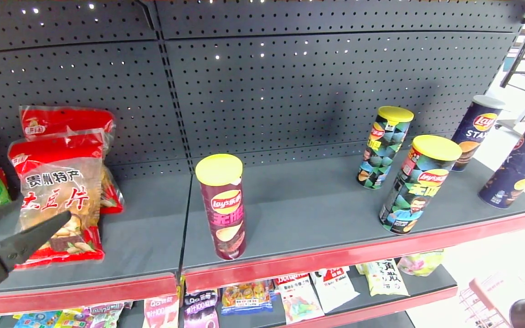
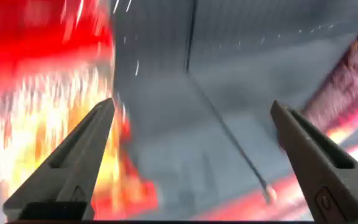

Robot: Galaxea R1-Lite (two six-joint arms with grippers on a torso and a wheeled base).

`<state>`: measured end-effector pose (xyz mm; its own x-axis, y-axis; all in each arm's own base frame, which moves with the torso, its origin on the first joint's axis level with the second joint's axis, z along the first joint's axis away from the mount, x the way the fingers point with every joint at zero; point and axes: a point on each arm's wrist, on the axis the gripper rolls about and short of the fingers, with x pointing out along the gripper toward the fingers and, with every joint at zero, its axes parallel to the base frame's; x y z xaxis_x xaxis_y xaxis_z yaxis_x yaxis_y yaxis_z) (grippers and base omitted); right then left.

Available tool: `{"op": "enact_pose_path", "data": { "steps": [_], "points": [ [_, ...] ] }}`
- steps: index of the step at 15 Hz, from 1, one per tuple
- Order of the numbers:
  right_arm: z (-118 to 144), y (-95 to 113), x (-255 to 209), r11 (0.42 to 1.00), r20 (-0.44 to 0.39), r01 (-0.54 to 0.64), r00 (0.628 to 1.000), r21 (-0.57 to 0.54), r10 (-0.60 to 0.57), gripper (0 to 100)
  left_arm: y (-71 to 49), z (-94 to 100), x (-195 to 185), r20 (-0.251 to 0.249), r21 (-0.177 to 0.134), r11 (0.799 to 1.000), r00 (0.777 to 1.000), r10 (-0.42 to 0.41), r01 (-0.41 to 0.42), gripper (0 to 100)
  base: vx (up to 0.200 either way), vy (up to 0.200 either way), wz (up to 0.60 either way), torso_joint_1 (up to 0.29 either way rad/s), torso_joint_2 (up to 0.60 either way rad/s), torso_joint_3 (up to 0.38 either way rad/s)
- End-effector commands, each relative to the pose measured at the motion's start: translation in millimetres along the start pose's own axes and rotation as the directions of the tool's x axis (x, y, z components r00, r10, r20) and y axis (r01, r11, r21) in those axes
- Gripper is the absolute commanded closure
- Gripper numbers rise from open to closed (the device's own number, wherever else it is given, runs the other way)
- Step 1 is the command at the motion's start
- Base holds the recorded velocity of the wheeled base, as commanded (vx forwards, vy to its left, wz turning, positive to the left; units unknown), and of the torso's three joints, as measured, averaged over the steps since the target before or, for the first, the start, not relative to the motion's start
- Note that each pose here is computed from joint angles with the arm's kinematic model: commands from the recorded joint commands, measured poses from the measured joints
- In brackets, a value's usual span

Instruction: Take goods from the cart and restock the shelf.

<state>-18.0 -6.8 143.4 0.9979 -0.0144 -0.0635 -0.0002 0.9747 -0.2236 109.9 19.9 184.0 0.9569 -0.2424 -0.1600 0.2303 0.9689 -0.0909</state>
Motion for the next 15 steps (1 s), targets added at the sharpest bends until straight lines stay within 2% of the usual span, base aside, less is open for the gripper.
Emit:
{"op": "enact_pose_path", "data": {
  "steps": [1, 2, 3, 4, 5, 6, 7, 8, 9, 10, 11, 12, 13, 14, 15],
  "points": [
    [16, -3, 2, 1.0, -0.019, -0.02, 1.0, -0.012, 0.02, 100, -46.0, -34.6, -79, 0.017, -0.019, 0.999, 0.999, -0.031, 0.031, 0, 0.0, 0.0, 0.0, 0.0, 0.0, 0.0],
    [19, -4, 2, 0.999, -0.028, -0.036, 0.999, -0.012, 0.036, 100, -54.0, -44.5, -91, 0.029, -0.009, 0.998, 0.997, -0.066, 0.067, 0, 0.0, 0.0, 0.0, 0.0, 0.0, 0.0],
    [20, -4, 1, 0.998, -0.017, -0.064, 0.998, -0.012, 0.063, 100, -59.6, -48.9, -102, 0.055, 0.031, 0.988, 0.986, -0.155, 0.154, 0, 0.0, 0.0, 0.0, 0.0, 0.0, 0.0],
    [20, -3, 0, 0.997, -0.01, -0.082, 0.997, -0.011, 0.082, 100, -59.4, -47.3, -104, 0.05, 0.074, 0.969, 0.969, -0.24, 0.236, 0, 0.0, 0.0, 0.0, 0.0, 0.0, 0.0],
    [20, -3, 0, 0.996, -0.007, -0.091, 0.996, -0.008, 0.091, 100, -58.9, -44.5, -104, 0.043, 0.096, 0.957, 0.959, -0.28, 0.275, 0, 0.0, 0.0, 0.0, 0.0, 0.0, 0.0],
    [20, -3, 0, 0.996, -0.007, -0.091, 0.996, -0.008, 0.091, 100, -58.9, -44.5, -104, 0.043, 0.096, 0.957, 0.959, -0.28, 0.275, 0, 0.0, 0.0, 0.0, 0.0, 0.0, 0.0],
    [20, -2, 1, 0.993, -0.004, -0.117, 0.993, 0.035, 0.117, 100, -54.5, -30.7, -92, -0.012, 0.083, 0.957, 0.96, -0.278, 0.278, 0, 0.0, 0.0, 0.0, 0.0, 0.0, 0.0],
    [20, -2, 1, 0.99, -0.001, -0.136, 0.991, 0.045, 0.137, 100, -48.4, -30.7, -84, -0.036, 0.097, 0.992, 0.996, -0.076, 0.08, 0, 0.0, 0.0, 0.0, 0.0, 0.0, 0.0],
    [20, -2, 0, 0.988, 0.004, -0.146, 0.989, 0.054, 0.146, 100, -44.9, -33.5, -84, -0.037, 0.1, 0.992, 0.996, 0.087, -0.083, 0, 0.0, 0.0, 0.0, 0.0, 0.0, 0.0],
    [20, -2, 0, 0.987, 0.003, -0.151, 0.989, 0.062, 0.151, 100, -42.9, -37.7, -86, -0.034, 0.091, 0.976, 0.979, 0.203, -0.199, 0, 0.0, 0.0, 0.0, 0.0, 0.0, 0.0],
    [19, -2, 1, 0.985, 0.006, -0.161, 0.987, 0.068, 0.161, 100, -41.6, -44.4, -87, -0.038, 0.098, 0.957, 0.96, 0.279, -0.274, 0, 0.0, 0.0, 0.0, 0.0, 0.0, 0.0],
    [19, -1, 0, 0.984, 0.006, -0.164, 0.986, 0.068, 0.164, 100, -43.3, -53.3, -91, -0.025, 0.116, 0.963, 0.969, 0.247, -0.242, 0, 0.0, 0.0, 0.0, 0.0, 0.0, 0.0],
    [19, -1, 1, 0.984, 0.002, -0.167, 0.986, 0.068, 0.167, 100, -48.0, -65.4, -98, 0.004, 0.16, 0.985, 0.998, 0.063, -0.063, 0, 0.0, 0.0, 0.0, 0.0, 0.0, 0.0],
    [19, -1, 1, 0.983, 0.003, -0.171, 0.985, 0.068, 0.171, 100, -49.8, -72.0, -103, 0.018, 0.178, 0.983, 0.999, -0.039, 0.035, 0, 0.0, 0.0, 0.0, 0.0, 0.0, 0.0],
    [19, -1, 1, 0.981, 0.007, -0.181, 0.983, 0.068, 0.181, 100, -48.7, -87.4, -109, 0.005, 0.202, 0.97, 0.99, -0.139, 0.135, 0, 0.0, 0.0, 0.0, 0.0, 0.0, 0.0]
  ]
}}
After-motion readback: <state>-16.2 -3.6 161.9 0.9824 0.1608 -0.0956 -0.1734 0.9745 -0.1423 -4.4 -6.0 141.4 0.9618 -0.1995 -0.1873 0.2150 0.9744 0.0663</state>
